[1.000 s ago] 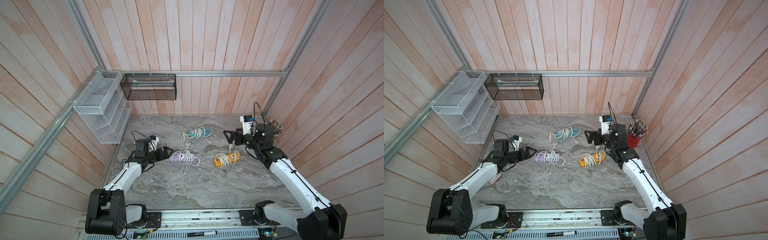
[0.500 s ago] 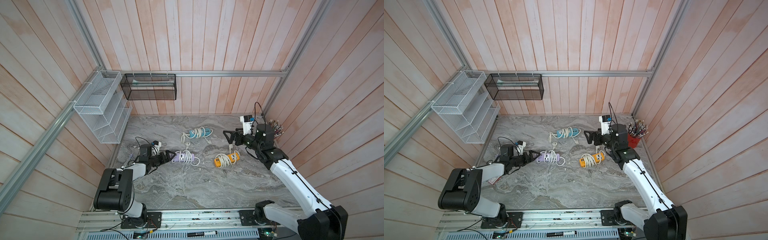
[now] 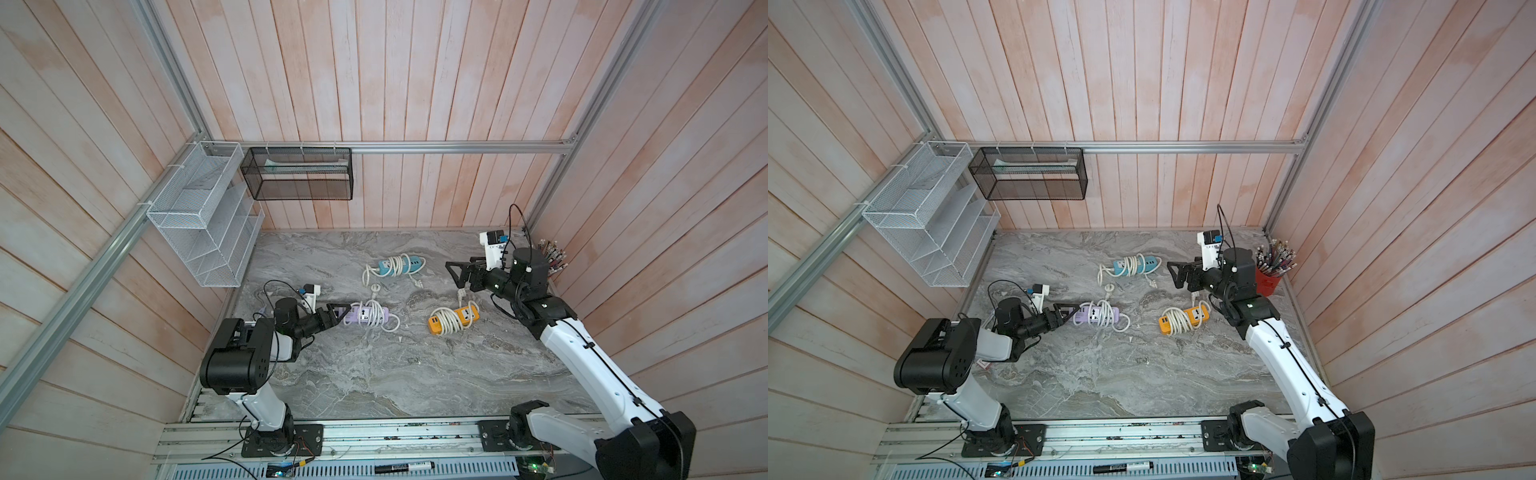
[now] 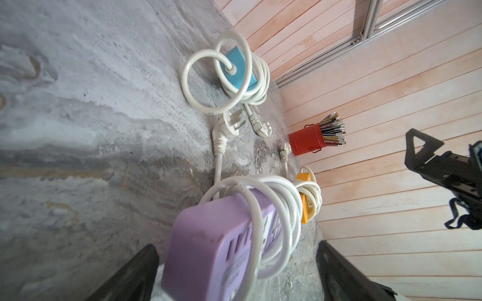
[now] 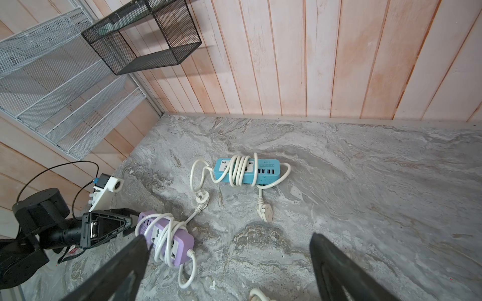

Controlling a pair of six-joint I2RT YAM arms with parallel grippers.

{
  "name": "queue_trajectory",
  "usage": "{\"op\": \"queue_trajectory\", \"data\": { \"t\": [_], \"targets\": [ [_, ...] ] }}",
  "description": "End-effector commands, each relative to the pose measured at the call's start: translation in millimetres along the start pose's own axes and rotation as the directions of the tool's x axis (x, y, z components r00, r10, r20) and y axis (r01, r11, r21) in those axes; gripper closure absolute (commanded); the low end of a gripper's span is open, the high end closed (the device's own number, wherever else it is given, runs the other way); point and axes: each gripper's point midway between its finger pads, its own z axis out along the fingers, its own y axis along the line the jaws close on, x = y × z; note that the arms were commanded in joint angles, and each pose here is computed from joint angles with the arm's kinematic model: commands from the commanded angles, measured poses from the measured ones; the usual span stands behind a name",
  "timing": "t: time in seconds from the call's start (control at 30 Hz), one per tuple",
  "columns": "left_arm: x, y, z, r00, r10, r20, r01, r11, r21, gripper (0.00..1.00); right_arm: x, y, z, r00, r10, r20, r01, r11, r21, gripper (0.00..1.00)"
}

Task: Unwrap the cord wrapped around the power strip
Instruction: Pick up the power strip from the center of the board.

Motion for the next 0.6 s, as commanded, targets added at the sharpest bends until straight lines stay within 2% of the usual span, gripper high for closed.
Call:
{"op": "queue_trajectory", "data": {
  "t": [0.0,0.27,0.57],
  "targets": [
    [-15,-8,5,0.995,0.095,0.018,-0.095,0.995,-0.007,0.05,-13,10,-4,0.999,-0.005,0.033,0.007,0.999,-0.033,0.01],
    [0,-5,13,0.995,0.089,-0.037,-0.090,0.995,-0.034,0.14,-18,14,-9,0.999,-0.016,0.048,0.018,0.999,-0.040,0.01],
    [13,1,9,0.996,0.076,-0.049,-0.082,0.989,-0.119,0.14,-19,16,-10,0.998,-0.018,0.052,0.020,0.999,-0.049,0.01]
  ]
}}
